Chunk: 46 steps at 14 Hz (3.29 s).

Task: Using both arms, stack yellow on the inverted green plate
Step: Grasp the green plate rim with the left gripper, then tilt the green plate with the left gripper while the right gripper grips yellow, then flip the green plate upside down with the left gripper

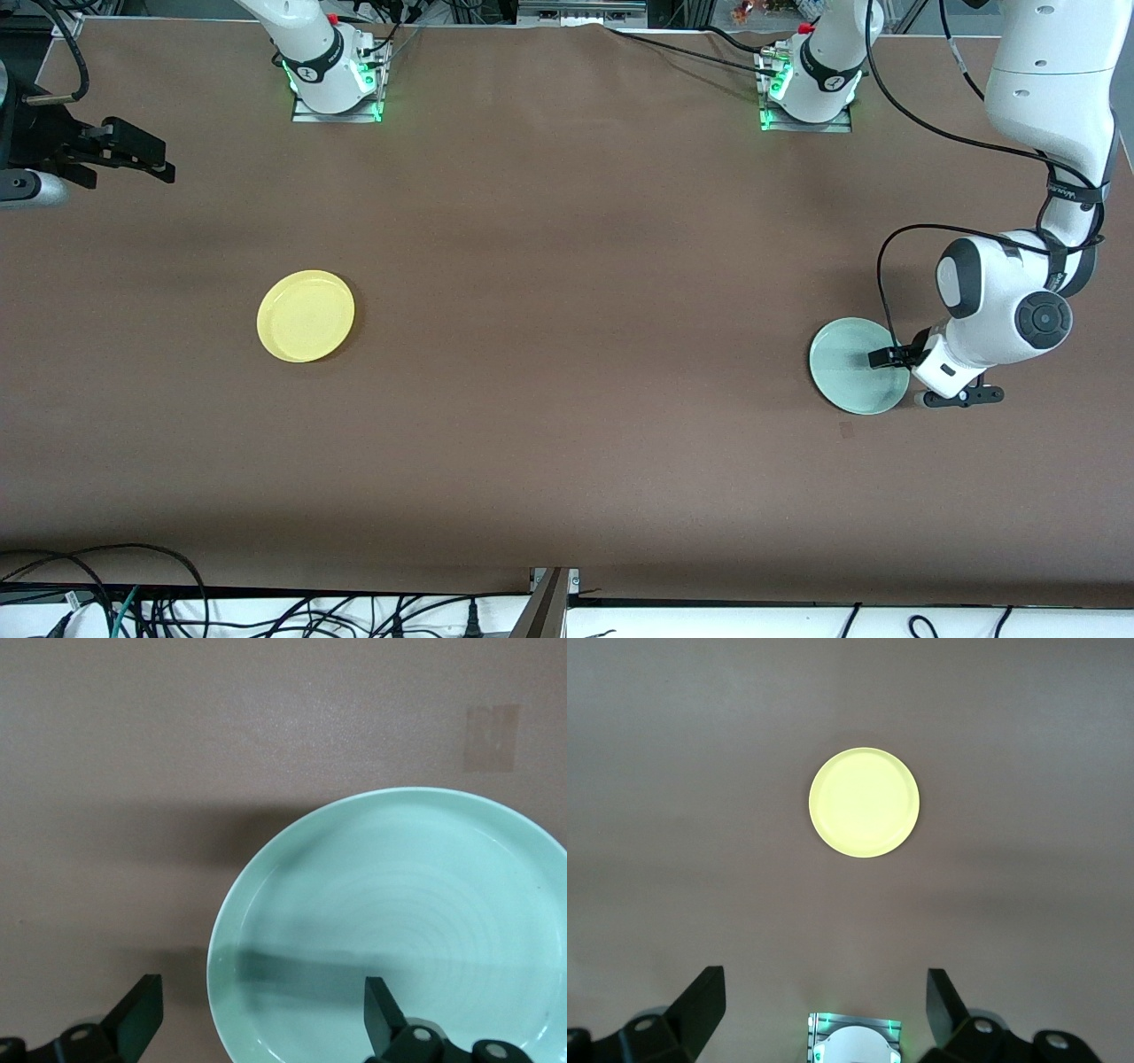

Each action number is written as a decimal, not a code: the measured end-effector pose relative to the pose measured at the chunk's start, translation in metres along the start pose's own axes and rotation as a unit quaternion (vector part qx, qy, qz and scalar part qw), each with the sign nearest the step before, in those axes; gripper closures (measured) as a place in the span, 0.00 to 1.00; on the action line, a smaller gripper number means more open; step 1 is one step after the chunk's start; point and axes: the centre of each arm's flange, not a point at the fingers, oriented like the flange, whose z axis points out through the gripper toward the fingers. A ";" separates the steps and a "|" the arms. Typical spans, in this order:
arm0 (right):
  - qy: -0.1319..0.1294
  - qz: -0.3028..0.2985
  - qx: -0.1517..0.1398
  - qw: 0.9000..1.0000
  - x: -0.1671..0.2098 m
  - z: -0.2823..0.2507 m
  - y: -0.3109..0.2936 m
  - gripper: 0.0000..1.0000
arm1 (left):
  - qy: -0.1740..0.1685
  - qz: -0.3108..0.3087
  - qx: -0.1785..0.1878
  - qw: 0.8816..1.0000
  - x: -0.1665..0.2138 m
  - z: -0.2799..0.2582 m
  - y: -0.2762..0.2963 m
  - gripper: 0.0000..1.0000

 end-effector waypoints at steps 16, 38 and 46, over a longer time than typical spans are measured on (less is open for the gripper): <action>0.000 0.000 0.000 1.000 0.000 0.000 0.000 0.00 | -0.005 0.028 0.000 1.000 0.000 0.021 -0.017 0.83; -0.052 -0.039 0.024 0.998 0.084 0.116 -0.075 0.00 | 0.009 0.118 0.223 0.968 -0.051 -0.180 0.350 0.96; -0.063 -0.014 0.032 0.997 0.113 0.179 -0.127 0.00 | 0.149 0.164 0.381 0.897 -0.174 -0.145 0.513 0.96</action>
